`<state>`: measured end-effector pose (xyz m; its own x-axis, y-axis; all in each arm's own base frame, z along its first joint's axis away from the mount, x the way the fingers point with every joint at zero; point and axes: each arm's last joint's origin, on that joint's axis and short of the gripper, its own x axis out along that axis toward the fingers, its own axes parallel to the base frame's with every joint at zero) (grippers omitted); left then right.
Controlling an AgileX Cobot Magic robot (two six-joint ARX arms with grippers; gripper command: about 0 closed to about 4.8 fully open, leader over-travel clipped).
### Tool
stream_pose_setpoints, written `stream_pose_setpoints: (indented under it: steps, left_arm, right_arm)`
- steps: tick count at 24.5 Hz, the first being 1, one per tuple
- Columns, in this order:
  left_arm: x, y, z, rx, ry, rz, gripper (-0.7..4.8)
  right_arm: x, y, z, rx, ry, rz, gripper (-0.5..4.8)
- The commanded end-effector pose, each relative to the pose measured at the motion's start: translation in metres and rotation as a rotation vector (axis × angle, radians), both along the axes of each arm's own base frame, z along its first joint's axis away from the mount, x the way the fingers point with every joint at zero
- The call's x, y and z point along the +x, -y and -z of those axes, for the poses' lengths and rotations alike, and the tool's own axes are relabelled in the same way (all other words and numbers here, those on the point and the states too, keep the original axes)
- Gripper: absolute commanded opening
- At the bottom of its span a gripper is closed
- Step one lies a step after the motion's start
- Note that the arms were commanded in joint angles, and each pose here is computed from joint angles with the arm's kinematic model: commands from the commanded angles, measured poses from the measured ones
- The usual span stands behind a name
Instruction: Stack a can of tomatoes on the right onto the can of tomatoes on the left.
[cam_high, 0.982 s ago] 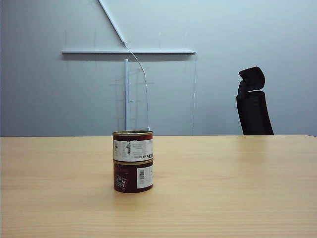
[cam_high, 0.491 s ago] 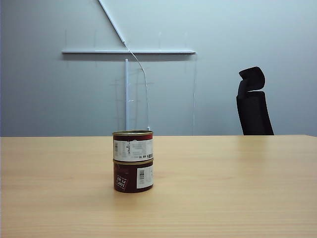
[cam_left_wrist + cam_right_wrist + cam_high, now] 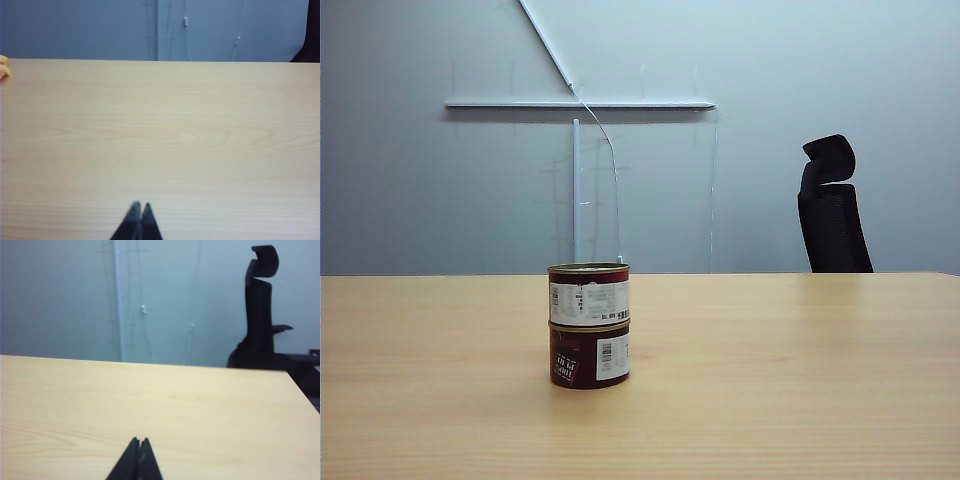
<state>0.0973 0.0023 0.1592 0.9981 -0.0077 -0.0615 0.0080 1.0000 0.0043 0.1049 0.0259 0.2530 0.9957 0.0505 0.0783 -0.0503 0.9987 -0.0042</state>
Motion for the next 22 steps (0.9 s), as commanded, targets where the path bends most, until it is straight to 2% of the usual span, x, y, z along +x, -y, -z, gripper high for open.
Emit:
stream_pose_setpoints:
  steps: [1, 9, 13, 22]
  left_arm:
    - [0.0, 0.0, -0.002, 0.0, 0.013, 0.002, -0.04]
    - [0.0, 0.0, -0.002, 0.0, 0.013, 0.002, -0.04]
    - [0.0, 0.0, -0.002, 0.0, 0.013, 0.002, -0.04]
    - [0.0, 0.0, -0.002, 0.0, 0.013, 0.002, -0.04]
  right_arm:
    - [-0.001, 0.005, 0.024, 0.043, 0.068, -0.018, -0.08]
    - [-0.006, 0.016, 0.076, 0.053, 0.052, 0.008, -0.08]
    - [-0.007, 0.023, 0.079, 0.039, 0.025, -0.001, -0.08]
    - [-0.008, 0.029, 0.083, 0.034, -0.008, 0.054, -0.08]
